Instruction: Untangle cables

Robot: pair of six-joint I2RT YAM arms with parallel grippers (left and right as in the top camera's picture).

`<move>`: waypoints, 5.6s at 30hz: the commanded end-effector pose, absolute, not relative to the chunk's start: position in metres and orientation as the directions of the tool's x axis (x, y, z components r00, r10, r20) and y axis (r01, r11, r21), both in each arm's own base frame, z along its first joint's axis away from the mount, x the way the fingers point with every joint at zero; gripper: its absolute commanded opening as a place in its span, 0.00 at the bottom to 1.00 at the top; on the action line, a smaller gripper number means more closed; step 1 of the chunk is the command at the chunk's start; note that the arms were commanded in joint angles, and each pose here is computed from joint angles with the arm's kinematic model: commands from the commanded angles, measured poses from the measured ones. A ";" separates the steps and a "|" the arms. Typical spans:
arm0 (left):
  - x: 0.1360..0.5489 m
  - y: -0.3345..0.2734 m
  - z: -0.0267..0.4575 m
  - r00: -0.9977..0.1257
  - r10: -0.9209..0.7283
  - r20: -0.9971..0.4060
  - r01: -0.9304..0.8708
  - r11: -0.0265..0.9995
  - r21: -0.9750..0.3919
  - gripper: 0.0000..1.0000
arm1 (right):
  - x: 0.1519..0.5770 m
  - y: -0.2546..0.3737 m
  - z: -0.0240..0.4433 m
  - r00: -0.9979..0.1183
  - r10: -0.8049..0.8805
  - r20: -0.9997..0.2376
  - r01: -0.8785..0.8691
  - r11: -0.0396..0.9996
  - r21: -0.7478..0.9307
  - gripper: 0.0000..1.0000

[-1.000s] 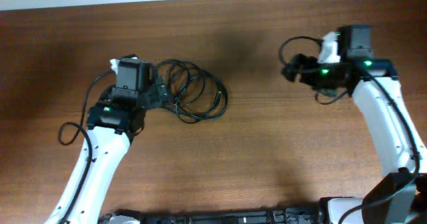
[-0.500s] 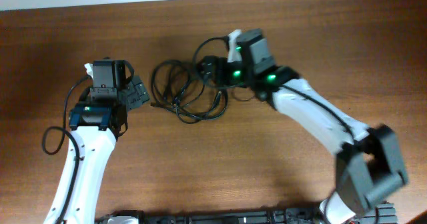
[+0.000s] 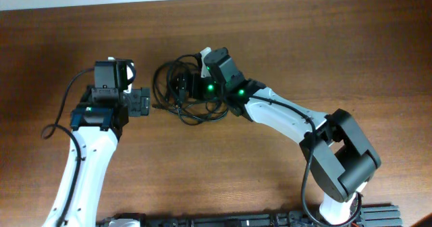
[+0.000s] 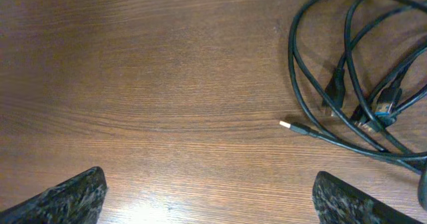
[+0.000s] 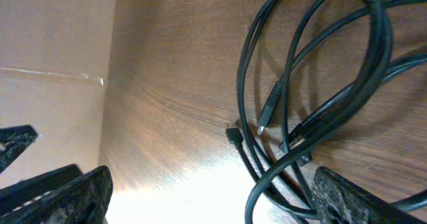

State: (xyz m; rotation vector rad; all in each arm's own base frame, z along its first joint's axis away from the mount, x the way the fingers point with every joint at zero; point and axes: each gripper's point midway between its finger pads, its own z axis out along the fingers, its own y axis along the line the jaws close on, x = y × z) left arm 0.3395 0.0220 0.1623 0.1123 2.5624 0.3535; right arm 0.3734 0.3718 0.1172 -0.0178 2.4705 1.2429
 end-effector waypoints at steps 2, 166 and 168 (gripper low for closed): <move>0.343 0.024 0.146 -0.871 0.179 -0.457 0.042 0.955 0.293 0.99 | 0.361 0.389 0.114 -0.927 0.132 -0.351 -0.198 0.624 0.756 0.92; 0.335 -0.023 0.190 -0.746 0.286 -0.602 0.255 0.957 0.138 0.99 | 0.336 -0.090 0.157 -0.934 0.332 0.133 0.356 0.898 0.259 0.92; 0.335 -0.023 0.190 -0.746 0.286 -0.602 0.255 0.957 0.138 0.99 | 0.333 -0.086 0.152 -0.940 0.307 0.148 0.334 0.917 0.218 0.92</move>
